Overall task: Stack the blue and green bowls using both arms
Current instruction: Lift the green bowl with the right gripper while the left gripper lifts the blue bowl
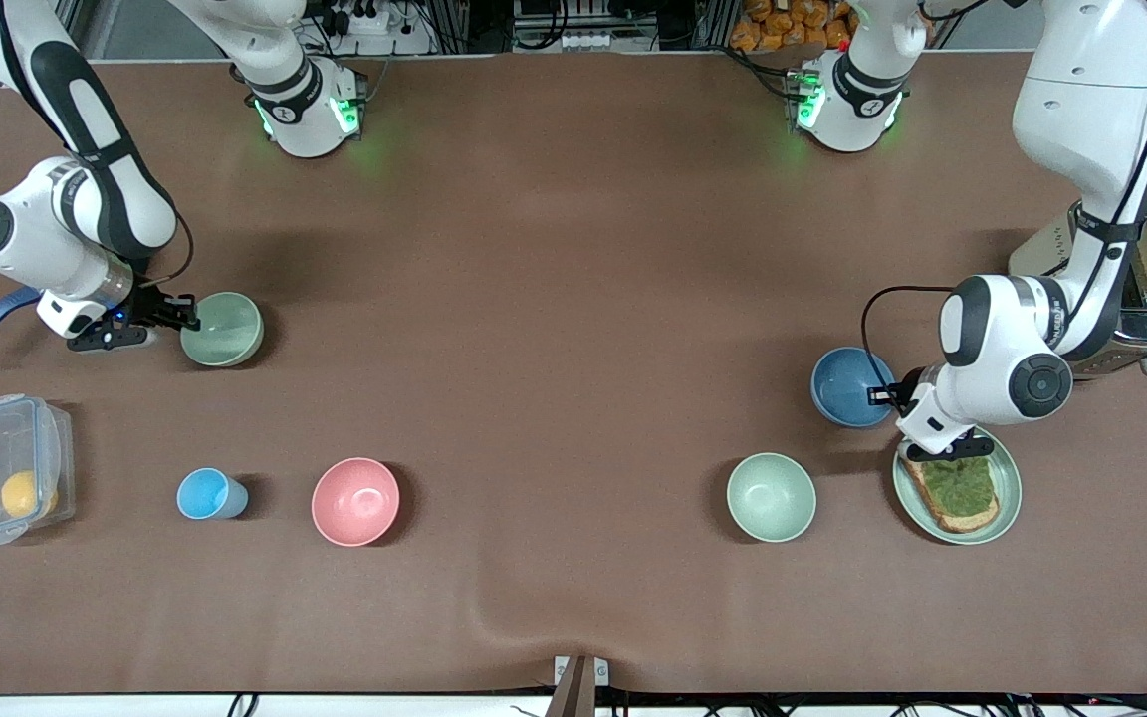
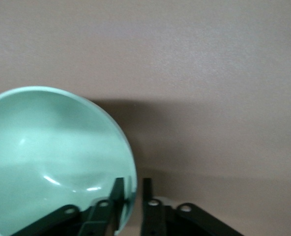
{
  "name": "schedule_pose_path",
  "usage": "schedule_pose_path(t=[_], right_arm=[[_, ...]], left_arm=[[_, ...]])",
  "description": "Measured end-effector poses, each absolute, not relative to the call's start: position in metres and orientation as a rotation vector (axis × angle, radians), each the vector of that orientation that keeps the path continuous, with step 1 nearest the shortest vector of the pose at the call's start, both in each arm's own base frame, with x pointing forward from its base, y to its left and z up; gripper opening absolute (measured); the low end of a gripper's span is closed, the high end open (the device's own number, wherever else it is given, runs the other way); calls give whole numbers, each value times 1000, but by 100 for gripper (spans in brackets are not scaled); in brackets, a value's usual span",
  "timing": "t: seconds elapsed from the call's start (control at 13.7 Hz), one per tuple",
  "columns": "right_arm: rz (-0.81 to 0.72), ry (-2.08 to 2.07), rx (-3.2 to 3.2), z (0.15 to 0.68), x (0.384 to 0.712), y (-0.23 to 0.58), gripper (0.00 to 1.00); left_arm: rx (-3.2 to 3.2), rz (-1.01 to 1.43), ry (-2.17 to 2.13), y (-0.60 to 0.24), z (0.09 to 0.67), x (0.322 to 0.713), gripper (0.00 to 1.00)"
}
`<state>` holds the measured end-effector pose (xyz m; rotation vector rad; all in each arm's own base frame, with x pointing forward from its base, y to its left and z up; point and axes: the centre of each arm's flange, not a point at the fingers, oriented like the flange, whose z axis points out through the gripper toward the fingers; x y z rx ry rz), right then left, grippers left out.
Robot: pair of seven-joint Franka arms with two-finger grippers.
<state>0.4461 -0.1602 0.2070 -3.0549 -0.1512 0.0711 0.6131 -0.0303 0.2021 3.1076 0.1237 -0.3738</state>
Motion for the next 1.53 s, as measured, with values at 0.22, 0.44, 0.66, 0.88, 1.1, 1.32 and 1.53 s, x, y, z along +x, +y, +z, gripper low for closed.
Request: schedule_pose_path(t=[0.22, 0.44, 0.66, 0.88, 1.1, 1.32, 1.53], right_arm=[[36, -200, -3006, 206, 444, -162, 4], [90, -239, -2958, 203, 441, -156, 4], [152, -311, -2906, 216, 445, -133, 4], [168, -358, -2883, 250, 457, -99, 4], [211, -260, -2893, 293, 472, -39, 4], [232, -125, -2931, 324, 476, 46, 4], [255, 60, -2963, 334, 468, 121, 4]], left_arm=[[3108, -366, 120, -32, 206, 614, 9], [3108, -364, 120, -32, 207, 615, 9], [3108, -363, 120, -32, 207, 615, 9], [3110, -331, 131, -30, 215, 620, 9], [3115, -257, 185, -29, 241, 628, 8], [3100, -188, 266, -29, 270, 633, 6], [3030, -160, 344, -32, 286, 634, 5]])
